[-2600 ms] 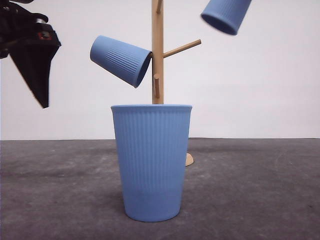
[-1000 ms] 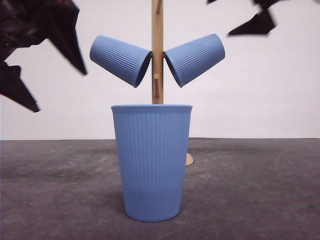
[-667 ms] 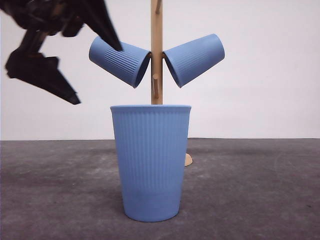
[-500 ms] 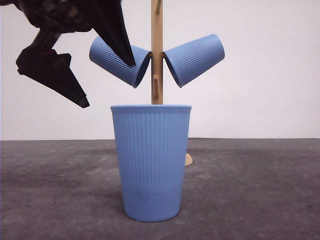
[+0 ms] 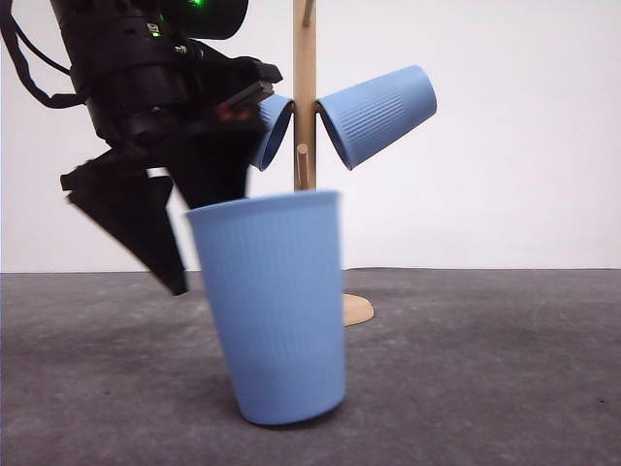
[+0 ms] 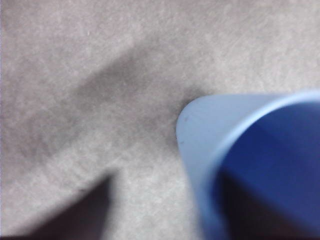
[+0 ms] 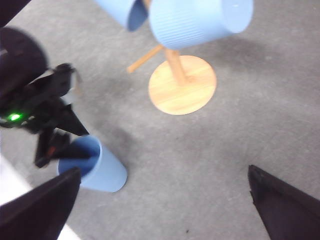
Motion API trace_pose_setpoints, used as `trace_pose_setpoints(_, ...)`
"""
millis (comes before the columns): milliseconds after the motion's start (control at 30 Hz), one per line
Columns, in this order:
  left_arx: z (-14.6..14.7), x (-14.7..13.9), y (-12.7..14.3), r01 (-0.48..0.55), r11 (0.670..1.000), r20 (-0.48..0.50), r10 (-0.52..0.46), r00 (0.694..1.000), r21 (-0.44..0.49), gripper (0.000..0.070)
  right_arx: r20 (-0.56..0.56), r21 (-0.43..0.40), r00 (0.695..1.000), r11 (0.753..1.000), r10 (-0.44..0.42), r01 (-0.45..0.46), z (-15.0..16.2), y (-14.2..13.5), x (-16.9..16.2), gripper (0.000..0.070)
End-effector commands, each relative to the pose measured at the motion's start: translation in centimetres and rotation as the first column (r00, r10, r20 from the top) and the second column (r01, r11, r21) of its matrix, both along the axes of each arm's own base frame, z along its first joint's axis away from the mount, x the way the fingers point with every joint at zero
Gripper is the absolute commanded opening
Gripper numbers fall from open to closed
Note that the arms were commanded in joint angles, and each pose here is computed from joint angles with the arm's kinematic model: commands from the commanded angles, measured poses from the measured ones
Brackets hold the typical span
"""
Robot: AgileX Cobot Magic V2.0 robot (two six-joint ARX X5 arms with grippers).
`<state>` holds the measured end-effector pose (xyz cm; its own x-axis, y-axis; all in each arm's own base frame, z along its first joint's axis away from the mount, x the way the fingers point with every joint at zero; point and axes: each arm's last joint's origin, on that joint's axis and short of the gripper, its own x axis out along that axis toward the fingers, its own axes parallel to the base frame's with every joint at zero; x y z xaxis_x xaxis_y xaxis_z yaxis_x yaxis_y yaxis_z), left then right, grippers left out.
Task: Place three cups
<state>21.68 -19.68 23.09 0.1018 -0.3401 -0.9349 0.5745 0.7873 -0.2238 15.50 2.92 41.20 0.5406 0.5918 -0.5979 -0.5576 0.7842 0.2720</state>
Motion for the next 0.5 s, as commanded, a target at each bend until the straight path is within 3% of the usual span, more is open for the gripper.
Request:
trace_pose_setpoints(0, 0.0, 0.2, -0.5, 0.071, 0.997, 0.024, -0.072, 0.997, 0.005, 0.0014, 0.014, 0.001, 1.000, 1.000, 0.003, -0.003, 0.4, 0.0, -0.4, 0.0691)
trace_pose_setpoints(133, 0.0, 0.2, -0.6, 0.123, 0.992, 0.026, -0.123, 0.992, -0.014, 0.0008, 0.032, 0.002, 0.999, 1.000, 0.004, -0.004, 0.7, -0.1, -1.7, 0.0691)
trace_pose_setpoints(233, 0.2, 0.4, -0.5, 0.191, 0.976, 0.010, -0.191, 0.982, -0.101, 0.0008, 0.050, 0.003, 0.999, 1.000, 0.006, -0.006, 0.9, -0.2, -2.3, 0.0691)
trace_pose_setpoints(467, 2.8, 1.2, 0.1, 0.291, 0.865, 0.022, -0.309, 0.951, -0.410, 0.0009, 0.053, 0.029, 0.997, 0.998, 0.051, -0.052, 1.0, -0.1, -2.5, 0.0691)
